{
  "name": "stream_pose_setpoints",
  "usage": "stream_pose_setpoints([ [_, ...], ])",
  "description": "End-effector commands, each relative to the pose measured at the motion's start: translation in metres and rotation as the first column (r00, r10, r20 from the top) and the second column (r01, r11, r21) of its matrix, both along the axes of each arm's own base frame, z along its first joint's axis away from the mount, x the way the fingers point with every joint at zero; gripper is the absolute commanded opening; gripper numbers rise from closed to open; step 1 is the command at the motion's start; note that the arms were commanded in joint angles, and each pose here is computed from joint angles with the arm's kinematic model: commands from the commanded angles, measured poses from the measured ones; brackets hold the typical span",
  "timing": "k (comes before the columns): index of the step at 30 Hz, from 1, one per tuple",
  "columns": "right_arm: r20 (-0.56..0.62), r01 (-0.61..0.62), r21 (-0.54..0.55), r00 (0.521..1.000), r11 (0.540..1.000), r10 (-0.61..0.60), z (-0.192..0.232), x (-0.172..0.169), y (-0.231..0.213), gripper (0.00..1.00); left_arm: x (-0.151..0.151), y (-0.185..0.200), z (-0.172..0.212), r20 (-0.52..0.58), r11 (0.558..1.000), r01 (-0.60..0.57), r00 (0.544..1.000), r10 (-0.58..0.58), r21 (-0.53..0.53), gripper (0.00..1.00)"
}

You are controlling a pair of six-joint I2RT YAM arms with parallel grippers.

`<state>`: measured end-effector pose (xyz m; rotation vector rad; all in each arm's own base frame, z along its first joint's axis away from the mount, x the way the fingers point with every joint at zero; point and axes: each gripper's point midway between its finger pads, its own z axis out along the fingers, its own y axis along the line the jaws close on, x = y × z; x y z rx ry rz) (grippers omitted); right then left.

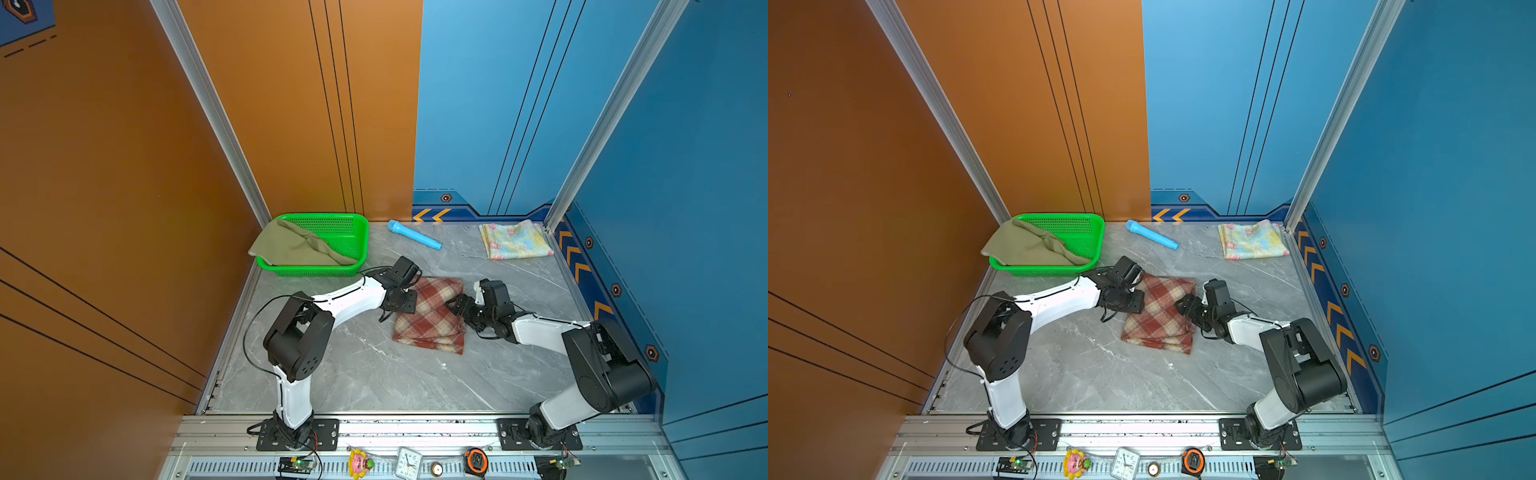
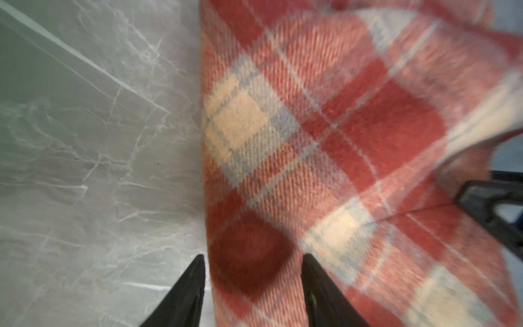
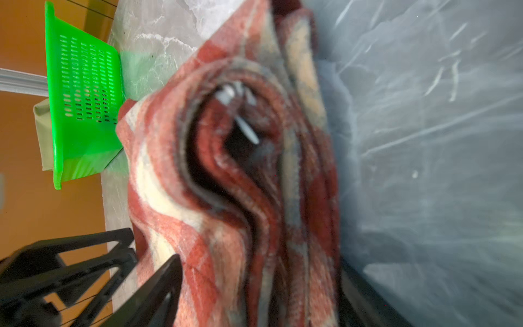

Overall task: Fold and stack the skirts
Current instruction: 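Release the plaid bundle with left gripper while right gripper grips its folded edge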

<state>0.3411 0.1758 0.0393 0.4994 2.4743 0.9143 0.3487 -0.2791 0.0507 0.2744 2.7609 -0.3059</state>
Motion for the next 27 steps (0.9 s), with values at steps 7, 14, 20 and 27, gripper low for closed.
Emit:
stream_pose_setpoints([
  [7,-0.293,-0.015,-0.120,0.956,0.993,-0.021,-0.085,-0.052,-0.009,0.35,0.000,0.007,-0.028,-0.020,0.990,0.033,0.999,-0.030,0.140,0.54],
  [14,-0.262,-0.003,-0.107,0.965,0.994,-0.025,-0.074,-0.040,-0.010,0.00,0.009,0.013,-0.013,-0.004,0.994,0.009,1.000,-0.009,0.107,0.59],
  [20,-0.233,0.051,-0.093,0.970,0.994,-0.071,-0.057,-0.044,-0.022,0.00,0.018,0.017,0.008,0.008,0.999,-0.026,1.000,0.026,0.038,0.68],
  [27,-0.189,0.215,-0.083,0.955,0.973,-0.227,-0.046,-0.065,-0.043,0.00,0.024,0.014,0.030,0.030,0.999,-0.035,0.999,0.036,-0.026,0.71],
])
